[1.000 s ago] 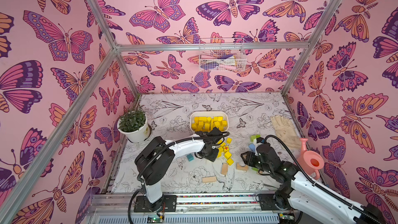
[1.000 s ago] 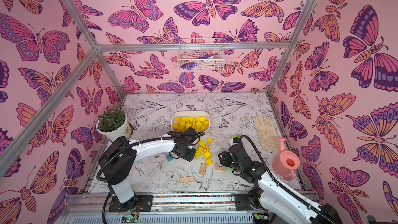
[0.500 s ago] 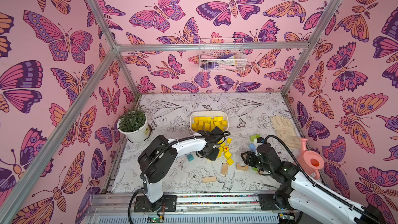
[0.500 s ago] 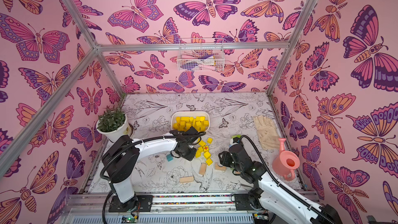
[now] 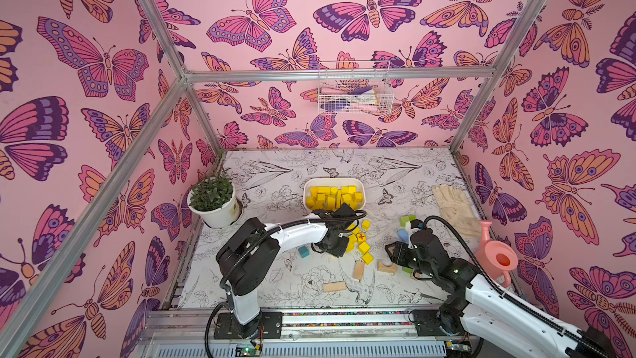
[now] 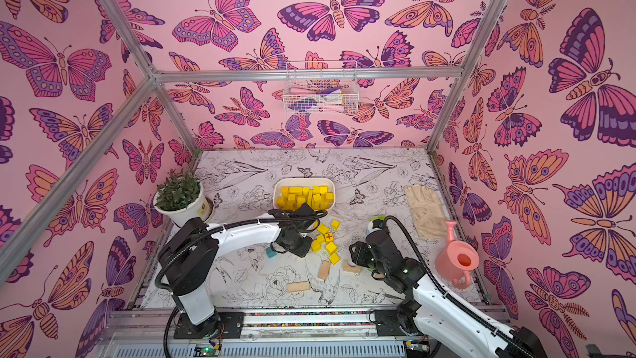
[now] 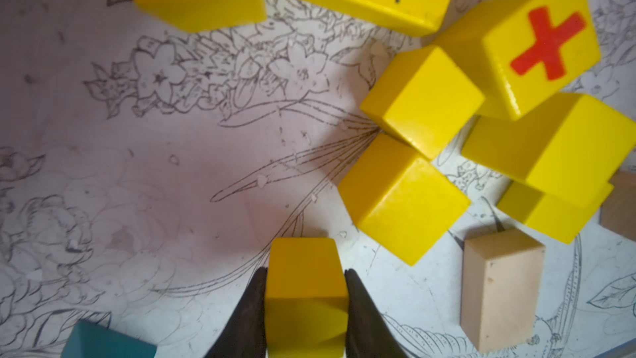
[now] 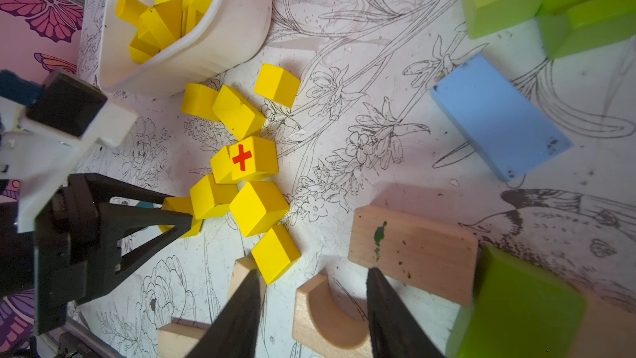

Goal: Pick out the yellow building blocks
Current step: Pick up the building block from the center of the board.

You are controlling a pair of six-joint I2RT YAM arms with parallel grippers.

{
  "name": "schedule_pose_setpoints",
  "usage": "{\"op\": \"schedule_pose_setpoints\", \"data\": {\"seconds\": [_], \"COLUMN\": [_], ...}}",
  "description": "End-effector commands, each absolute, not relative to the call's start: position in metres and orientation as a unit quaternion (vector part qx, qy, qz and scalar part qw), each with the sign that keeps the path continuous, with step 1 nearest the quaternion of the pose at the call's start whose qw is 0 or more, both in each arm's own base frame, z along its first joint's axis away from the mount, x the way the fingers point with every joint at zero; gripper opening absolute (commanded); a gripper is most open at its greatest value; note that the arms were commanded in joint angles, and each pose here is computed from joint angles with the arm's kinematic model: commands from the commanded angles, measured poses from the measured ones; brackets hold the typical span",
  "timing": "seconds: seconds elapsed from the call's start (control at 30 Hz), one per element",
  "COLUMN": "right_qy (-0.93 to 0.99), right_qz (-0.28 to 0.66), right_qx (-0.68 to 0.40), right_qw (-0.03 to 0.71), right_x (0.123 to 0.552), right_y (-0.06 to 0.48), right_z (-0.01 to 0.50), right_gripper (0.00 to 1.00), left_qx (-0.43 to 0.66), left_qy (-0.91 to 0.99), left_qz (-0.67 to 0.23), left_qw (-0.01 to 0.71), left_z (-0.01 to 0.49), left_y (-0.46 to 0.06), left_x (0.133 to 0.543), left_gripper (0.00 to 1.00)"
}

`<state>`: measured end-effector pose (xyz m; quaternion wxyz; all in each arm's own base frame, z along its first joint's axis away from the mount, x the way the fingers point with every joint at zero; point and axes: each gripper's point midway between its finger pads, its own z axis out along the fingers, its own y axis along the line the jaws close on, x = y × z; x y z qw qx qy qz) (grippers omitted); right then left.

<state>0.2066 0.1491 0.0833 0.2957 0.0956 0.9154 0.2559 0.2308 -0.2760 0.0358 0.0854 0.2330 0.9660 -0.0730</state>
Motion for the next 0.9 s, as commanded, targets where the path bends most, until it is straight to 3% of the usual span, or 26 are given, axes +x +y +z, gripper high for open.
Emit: {"op": "schedule_pose_setpoints", "data": {"seconds": [0.0,0.43,0.63,0.87], "right_qy": [0.915,0.912,0.911,0.910], "right_qz": [0.250,0.256,0.258,0.261], "right_qx": [0.107,0.110,0.112,0.114], "right_qw": [0.297,0.300,0.300,0.300], "right_x": [0.206,0.205,0.205,0.205], "right_y": [0.143,0.142,0.141,0.140], "right_z": [0.080,0.081,0.081,0.081], "right_gripper": [0.51,0.51,0.51,0.51], "left_qx": [0.223,0.179,0.182,0.190], "left_qy": [0.966,0.959,0.957,0.959], "left_qz": [-0.079,-0.157,-0.143,-0.124], "left_qw": [0.109,0.151,0.174,0.168], "left_z": [0.050,0.108,0.133,0.125], "left_y": [-0.271,-0.267,-0.275,-0.294], "left_x": [0.234,0.300,0.342,0.379], "left_gripper": [0.27,0.32,0.33,0.33]}}
